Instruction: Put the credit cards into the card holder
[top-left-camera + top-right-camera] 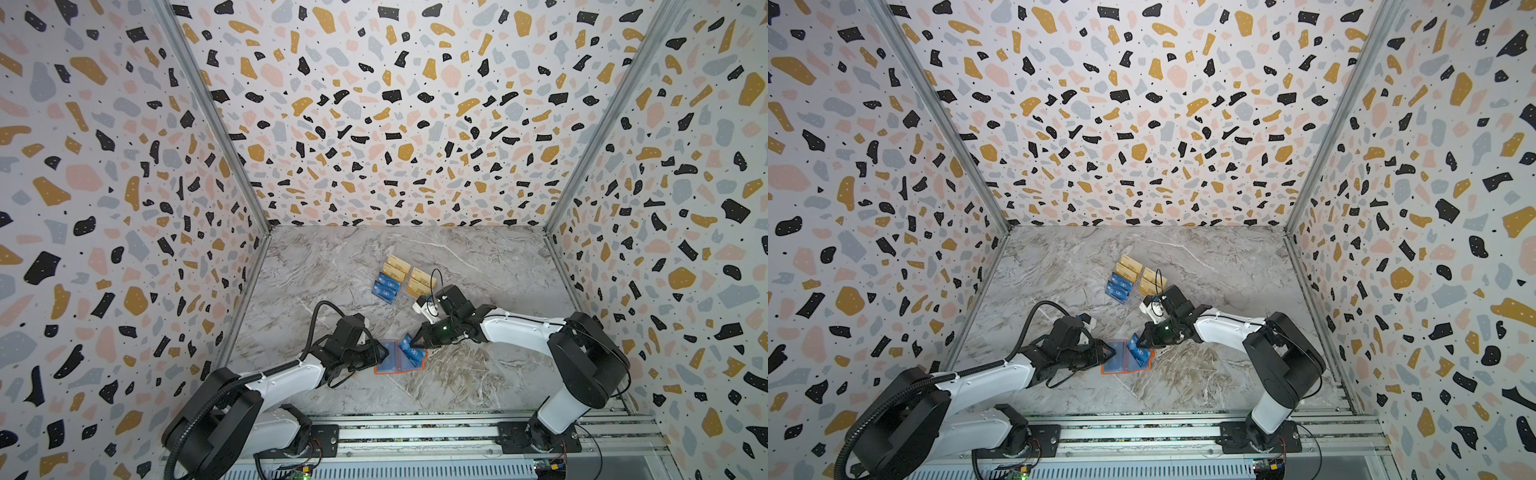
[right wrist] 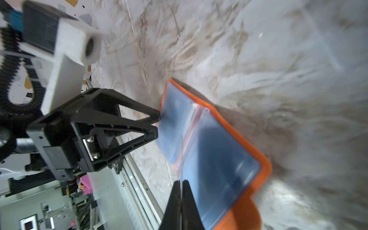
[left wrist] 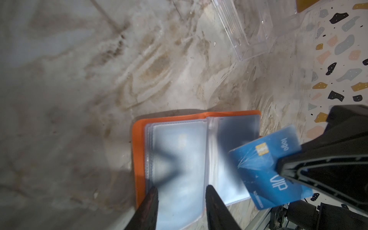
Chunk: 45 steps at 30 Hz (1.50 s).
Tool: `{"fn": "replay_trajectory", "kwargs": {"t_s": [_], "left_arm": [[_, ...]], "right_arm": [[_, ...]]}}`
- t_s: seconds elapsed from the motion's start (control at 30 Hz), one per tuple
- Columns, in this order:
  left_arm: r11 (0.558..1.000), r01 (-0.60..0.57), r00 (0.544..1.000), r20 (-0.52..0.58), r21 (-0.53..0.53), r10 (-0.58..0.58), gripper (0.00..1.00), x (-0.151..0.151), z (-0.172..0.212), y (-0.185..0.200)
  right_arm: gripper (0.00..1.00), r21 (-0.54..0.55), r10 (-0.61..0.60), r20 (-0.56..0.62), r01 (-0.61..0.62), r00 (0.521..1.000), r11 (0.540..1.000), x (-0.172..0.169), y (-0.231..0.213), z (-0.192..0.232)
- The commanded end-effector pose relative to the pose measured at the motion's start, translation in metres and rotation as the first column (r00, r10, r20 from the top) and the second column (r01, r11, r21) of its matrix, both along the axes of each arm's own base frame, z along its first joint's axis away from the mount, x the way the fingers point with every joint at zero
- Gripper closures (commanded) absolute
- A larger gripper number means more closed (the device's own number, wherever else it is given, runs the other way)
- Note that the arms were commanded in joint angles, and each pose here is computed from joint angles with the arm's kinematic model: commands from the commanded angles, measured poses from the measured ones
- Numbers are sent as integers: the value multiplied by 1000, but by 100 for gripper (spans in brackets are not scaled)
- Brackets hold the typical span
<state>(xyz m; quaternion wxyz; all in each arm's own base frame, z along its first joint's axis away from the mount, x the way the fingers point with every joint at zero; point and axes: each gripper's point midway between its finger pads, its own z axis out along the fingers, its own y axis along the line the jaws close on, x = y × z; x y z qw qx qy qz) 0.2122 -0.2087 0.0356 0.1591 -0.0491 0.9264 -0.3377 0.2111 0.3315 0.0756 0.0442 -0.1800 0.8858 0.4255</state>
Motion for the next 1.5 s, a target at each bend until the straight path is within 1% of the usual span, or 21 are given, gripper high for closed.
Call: {"fn": "replay_trajectory", "kwargs": {"t_s": [0.0,0.1,0.5,0.7,0.87,1.13,1.23,1.47], "left_arm": [[1000,8,1000,-2,4,-8,58,1,0,-1],[1000,8,1000,-3,2,-8,58,2,0,-1],[1000,14,1000,-6,-12,-14,58,0,0,-3],[1000,15,1000,-7,-12,-15,58,-1,-1,-3],[1000,18,1000,-8,-13,-18,58,-2,-1,-2],[1000,20,1000,-12,-13,-20,58,-4,-2,-2],[1000,20,1000,-13,-13,-20,58,-4,-3,-2],[1000,17,1000,-15,-15,-18,58,-5,-2,-2]], "right_arm": [[100,117,-28,-23,31,999,993,4,16,20],[100,116,-30,-43,35,999,993,1,16,16],[100,48,-74,-98,79,992,996,-3,6,-15],[100,13,-102,-88,104,991,995,-3,-1,-21],[100,52,-97,-100,102,990,993,-2,4,-19],[100,63,-97,-107,104,990,993,0,8,-25],[100,95,-110,-106,120,988,988,2,11,-22],[100,129,-153,-105,166,983,978,4,18,-26]]}}
